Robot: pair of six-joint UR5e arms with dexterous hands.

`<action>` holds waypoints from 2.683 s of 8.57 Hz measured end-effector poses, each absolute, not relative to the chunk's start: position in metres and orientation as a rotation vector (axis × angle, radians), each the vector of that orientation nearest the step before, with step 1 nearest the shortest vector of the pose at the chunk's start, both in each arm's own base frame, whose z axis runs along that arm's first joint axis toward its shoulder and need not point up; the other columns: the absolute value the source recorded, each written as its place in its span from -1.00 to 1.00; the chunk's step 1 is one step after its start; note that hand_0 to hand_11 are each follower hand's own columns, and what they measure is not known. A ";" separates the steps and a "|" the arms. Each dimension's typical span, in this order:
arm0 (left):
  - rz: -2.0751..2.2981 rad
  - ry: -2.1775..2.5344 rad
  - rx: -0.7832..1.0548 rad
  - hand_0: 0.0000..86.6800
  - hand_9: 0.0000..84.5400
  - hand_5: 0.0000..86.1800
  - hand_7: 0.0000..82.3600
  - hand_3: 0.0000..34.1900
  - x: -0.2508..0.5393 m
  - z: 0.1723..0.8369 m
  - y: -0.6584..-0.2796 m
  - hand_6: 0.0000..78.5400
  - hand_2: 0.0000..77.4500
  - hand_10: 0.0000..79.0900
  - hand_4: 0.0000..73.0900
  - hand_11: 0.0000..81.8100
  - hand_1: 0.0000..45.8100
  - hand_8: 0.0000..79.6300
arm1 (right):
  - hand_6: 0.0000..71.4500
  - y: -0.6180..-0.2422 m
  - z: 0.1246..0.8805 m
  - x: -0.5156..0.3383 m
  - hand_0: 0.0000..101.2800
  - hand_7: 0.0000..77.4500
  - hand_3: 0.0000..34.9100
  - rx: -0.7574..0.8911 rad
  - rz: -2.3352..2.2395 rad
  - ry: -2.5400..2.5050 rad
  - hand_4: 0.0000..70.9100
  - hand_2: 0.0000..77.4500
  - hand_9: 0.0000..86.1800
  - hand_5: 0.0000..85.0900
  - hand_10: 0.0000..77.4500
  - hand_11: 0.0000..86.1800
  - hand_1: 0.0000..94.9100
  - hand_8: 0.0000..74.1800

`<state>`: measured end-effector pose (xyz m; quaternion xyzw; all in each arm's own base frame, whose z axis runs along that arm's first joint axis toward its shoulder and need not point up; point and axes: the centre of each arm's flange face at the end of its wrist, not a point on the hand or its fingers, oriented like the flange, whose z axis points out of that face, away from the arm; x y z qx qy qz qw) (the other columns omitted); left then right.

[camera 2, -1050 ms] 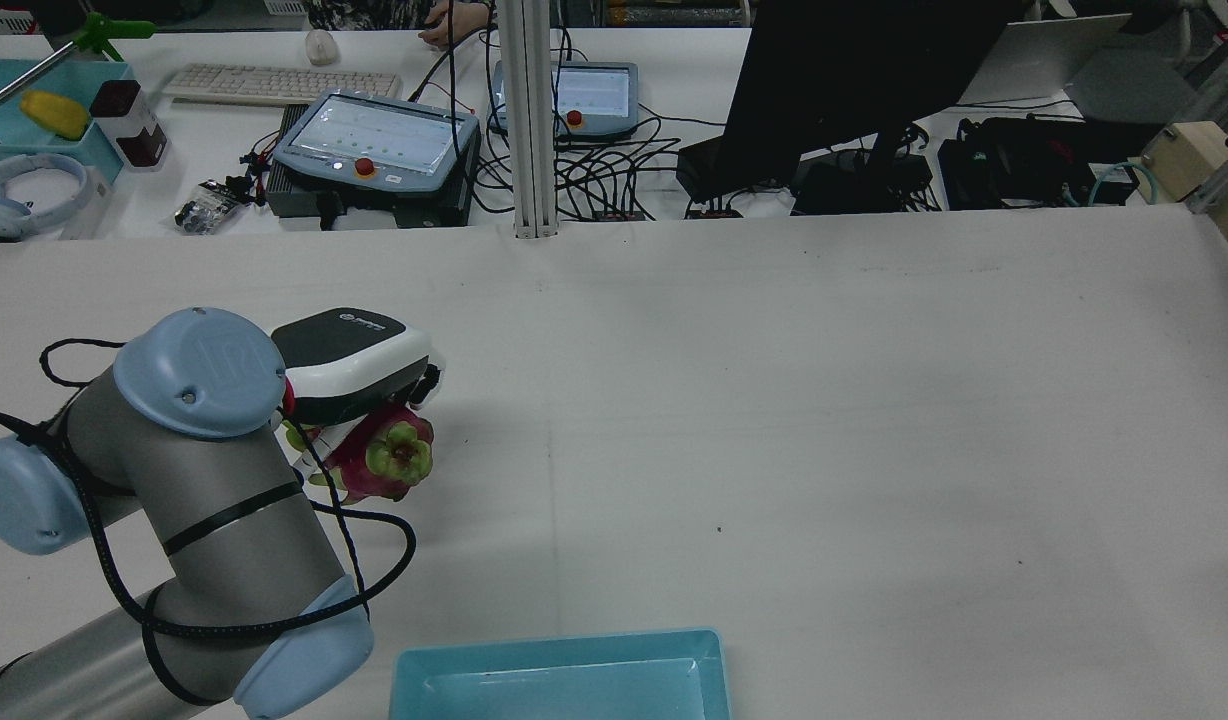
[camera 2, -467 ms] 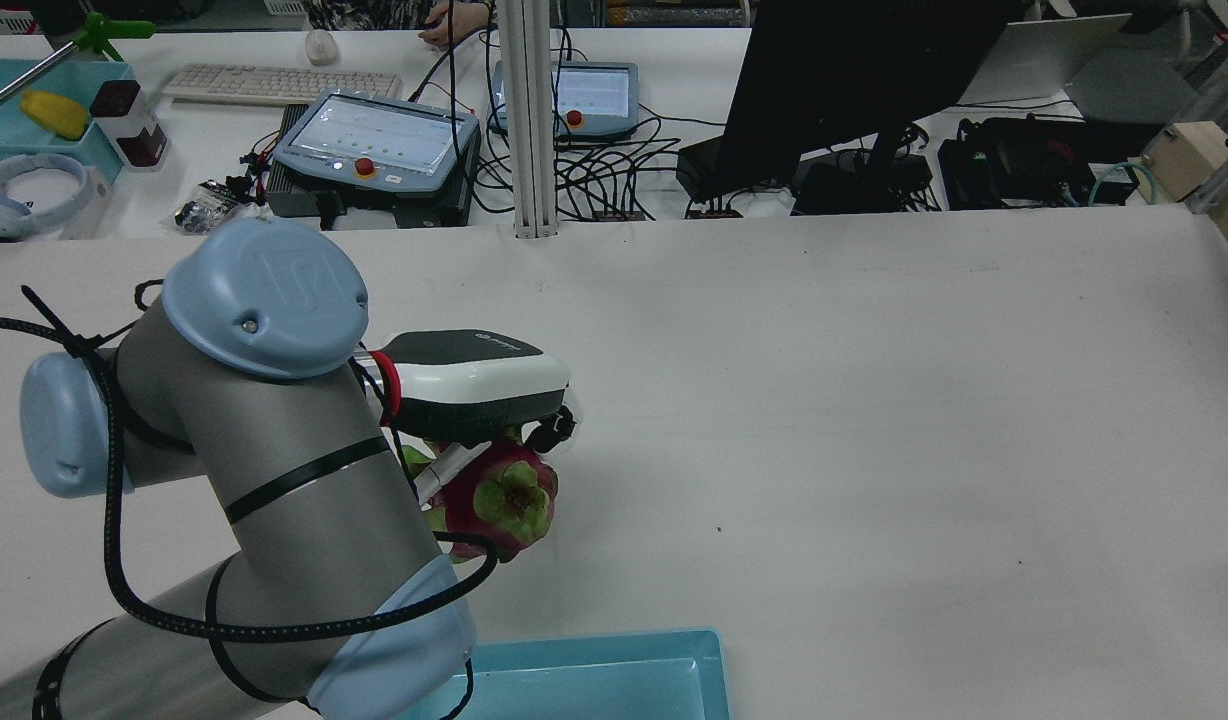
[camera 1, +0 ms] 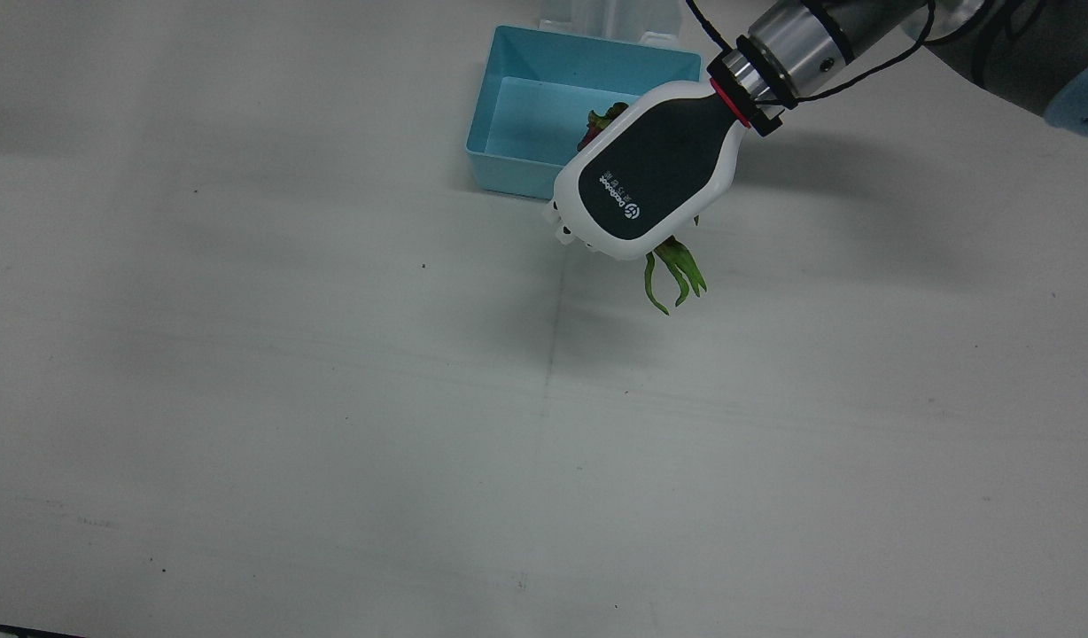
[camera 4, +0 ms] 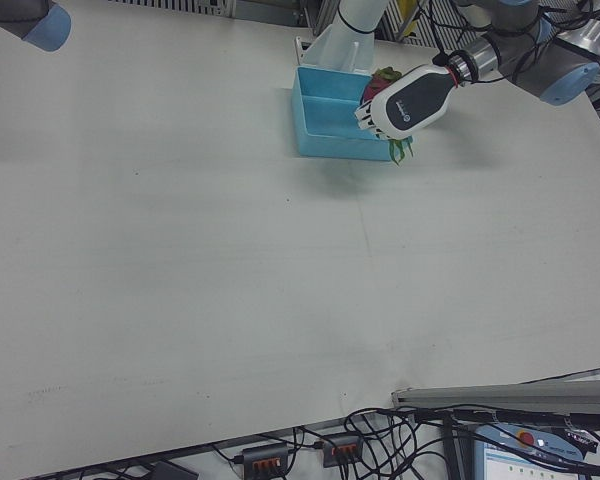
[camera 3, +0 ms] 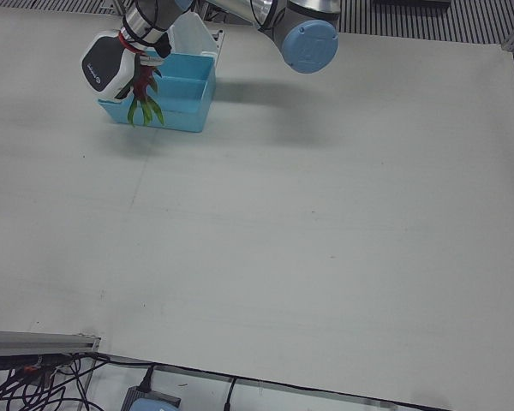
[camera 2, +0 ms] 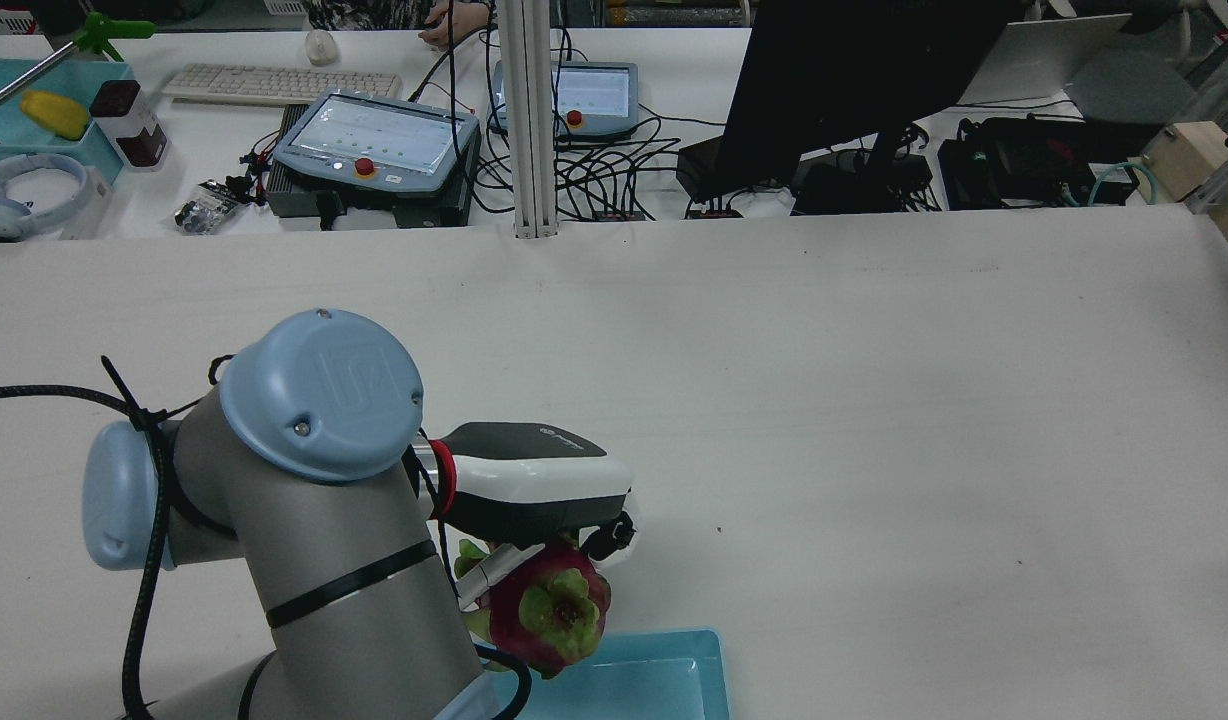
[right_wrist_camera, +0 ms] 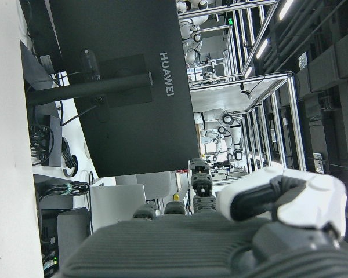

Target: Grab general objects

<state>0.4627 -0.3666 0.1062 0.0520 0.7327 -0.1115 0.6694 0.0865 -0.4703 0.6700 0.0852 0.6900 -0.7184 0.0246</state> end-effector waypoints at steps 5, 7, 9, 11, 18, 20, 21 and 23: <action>-0.157 1.774 -0.069 0.84 0.64 0.62 0.32 -1.00 0.491 0.104 -0.343 0.39 -0.97 0.78 -0.06 0.72 -1.00 0.75 | -1.00 -0.470 0.670 0.087 -1.00 -1.00 -1.00 0.263 -2.222 2.134 -1.00 1.00 -0.99 -0.99 -1.00 -0.99 -0.15 -1.00; -0.145 1.761 -0.089 0.84 0.63 0.65 0.32 -1.00 0.490 0.112 -0.343 0.39 -0.97 0.59 -0.13 0.51 -1.00 0.49 | -1.00 -0.470 0.670 0.087 -1.00 -1.00 -1.00 0.263 -2.223 2.134 -1.00 1.00 -0.99 -1.00 -1.00 -1.00 -0.15 -1.00; -0.130 1.728 -0.114 0.21 -1.00 0.23 0.31 -1.00 0.481 0.138 -0.348 0.39 -0.99 0.31 -0.60 0.24 -1.00 0.10 | -1.00 -0.470 0.670 0.087 -1.00 -1.00 -1.00 0.263 -2.223 2.134 -1.00 1.00 -0.99 -1.00 -1.00 -0.99 -0.15 -1.00; -0.128 1.713 -0.121 0.20 -0.97 -0.06 0.34 -1.00 0.472 0.156 -0.353 0.18 -0.99 -0.27 -0.63 -0.33 -1.00 -0.74 | -1.00 -0.470 0.670 0.087 -1.00 -1.00 -1.00 0.263 -2.222 2.134 -1.00 1.00 -0.99 -1.00 -1.00 -0.99 -0.15 -1.00; -0.274 1.886 -0.149 0.19 -0.88 -0.03 -0.97 -1.00 0.401 0.146 -0.468 -0.78 -0.99 -0.86 -0.70 -0.91 -0.95 -0.96 | -1.00 -0.470 0.670 0.087 -1.00 -1.00 -1.00 0.263 -2.222 2.134 -1.00 1.00 -0.99 -1.00 -1.00 -1.00 -0.15 -1.00; -0.415 1.969 -0.061 0.27 -0.79 0.15 -0.52 -1.00 0.381 0.171 -0.549 -0.68 -0.99 -0.96 -0.55 -0.79 -0.98 -0.78 | -1.00 -0.470 0.670 0.087 -1.00 -1.00 -1.00 0.263 -2.222 2.134 -1.00 1.00 -0.99 -0.99 -1.00 -1.00 -0.15 -1.00; -0.529 2.028 -0.020 0.32 -0.77 0.18 -0.47 -1.00 0.362 0.208 -0.593 -0.57 -0.99 -0.93 -0.49 -0.63 -0.98 -0.69 | -1.00 -0.470 0.670 0.087 -1.00 -1.00 -1.00 0.263 -2.222 2.134 -1.00 1.00 -0.99 -1.00 -1.00 -0.99 -0.15 -1.00; -0.779 2.121 0.046 0.61 -0.72 0.25 -0.38 -1.00 0.297 0.321 -0.668 -0.47 -0.99 -0.74 -0.48 -0.53 -0.98 -0.63 | -1.00 -0.470 0.670 0.087 -1.00 -1.00 -1.00 0.263 -2.222 2.135 -1.00 1.00 -0.99 -1.00 -1.00 -0.99 -0.16 -1.00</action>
